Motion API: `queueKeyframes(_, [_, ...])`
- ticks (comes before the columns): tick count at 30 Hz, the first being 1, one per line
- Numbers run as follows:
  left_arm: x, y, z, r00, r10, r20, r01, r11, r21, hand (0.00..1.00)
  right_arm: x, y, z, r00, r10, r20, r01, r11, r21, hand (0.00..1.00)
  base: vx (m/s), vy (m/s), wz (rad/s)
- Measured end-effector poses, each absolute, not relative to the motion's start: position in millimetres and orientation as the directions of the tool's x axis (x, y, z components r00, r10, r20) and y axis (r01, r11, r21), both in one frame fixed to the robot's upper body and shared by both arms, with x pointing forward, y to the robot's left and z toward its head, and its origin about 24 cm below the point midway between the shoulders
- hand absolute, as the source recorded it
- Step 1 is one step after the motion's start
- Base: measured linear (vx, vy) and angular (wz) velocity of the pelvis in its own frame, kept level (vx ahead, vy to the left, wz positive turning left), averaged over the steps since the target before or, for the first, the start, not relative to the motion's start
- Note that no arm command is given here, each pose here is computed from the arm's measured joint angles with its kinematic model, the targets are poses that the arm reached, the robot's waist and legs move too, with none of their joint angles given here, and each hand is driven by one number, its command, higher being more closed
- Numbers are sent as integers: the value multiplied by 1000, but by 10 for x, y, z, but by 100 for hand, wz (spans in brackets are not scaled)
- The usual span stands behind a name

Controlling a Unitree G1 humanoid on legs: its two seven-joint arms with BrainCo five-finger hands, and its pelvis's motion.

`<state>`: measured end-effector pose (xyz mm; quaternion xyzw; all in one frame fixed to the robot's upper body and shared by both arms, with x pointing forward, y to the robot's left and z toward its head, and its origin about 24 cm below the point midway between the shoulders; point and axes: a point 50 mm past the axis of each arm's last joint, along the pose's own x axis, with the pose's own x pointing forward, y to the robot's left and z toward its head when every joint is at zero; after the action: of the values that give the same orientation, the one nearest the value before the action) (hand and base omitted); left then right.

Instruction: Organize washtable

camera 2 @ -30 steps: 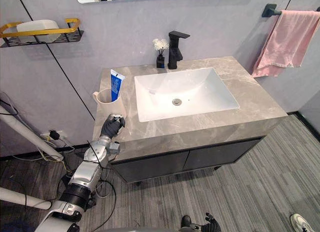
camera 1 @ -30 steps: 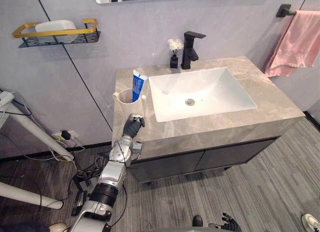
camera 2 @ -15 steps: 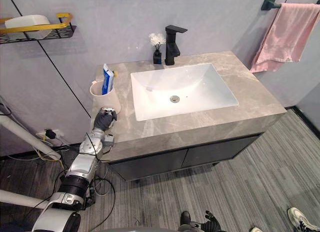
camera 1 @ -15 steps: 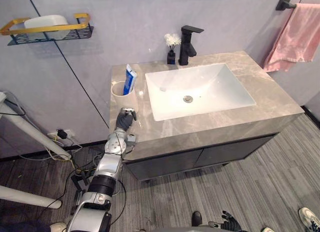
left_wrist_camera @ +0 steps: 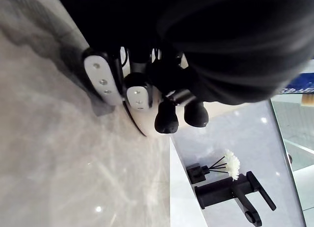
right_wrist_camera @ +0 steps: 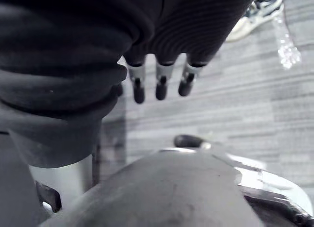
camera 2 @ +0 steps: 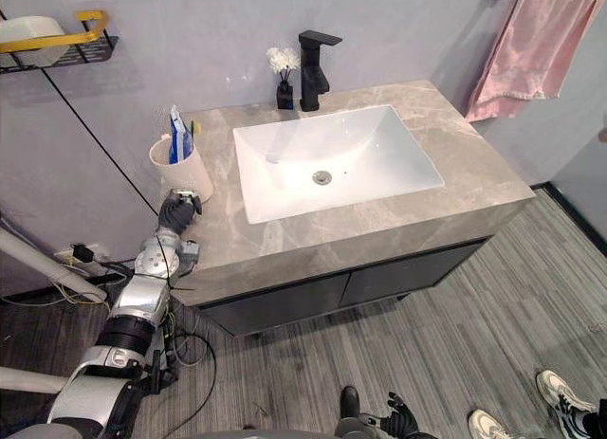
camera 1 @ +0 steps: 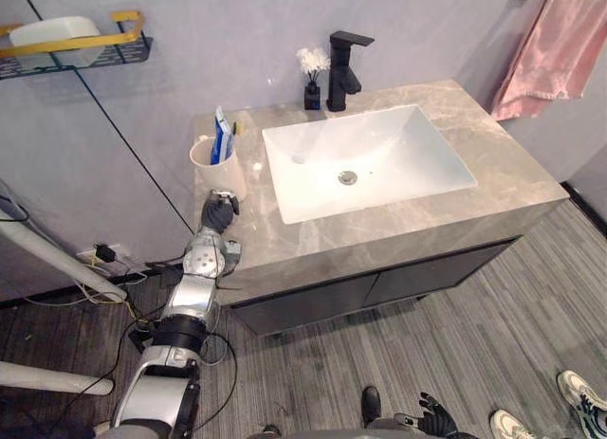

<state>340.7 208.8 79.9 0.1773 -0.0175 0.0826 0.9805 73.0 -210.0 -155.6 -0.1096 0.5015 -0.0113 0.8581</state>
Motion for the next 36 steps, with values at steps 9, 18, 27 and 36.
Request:
queueKeyframes(9, [3569,2151,1006,980,174,101,-200,901,386,100,762,-2089,-1544,510,-120,-851,-101,975,-198,0,-25,-12,-9])
queueKeyframes(18, [3716,2383,1186,968,229,106,-252,853,458,100,819,-2077,-1515,544,-109,-832,-106,975,-198,0,-38,-31,-16])
queueKeyframes(27, [3833,2683,1654,930,311,195,-367,812,455,100,878,-2095,-1491,567,-102,-817,-127,970,-209,0,-53,-47,-9])
queueKeyframes(36, [3888,2764,2124,898,311,312,-428,782,453,100,1003,-2069,-1464,593,-86,-800,-133,970,-204,0,-39,-48,2])
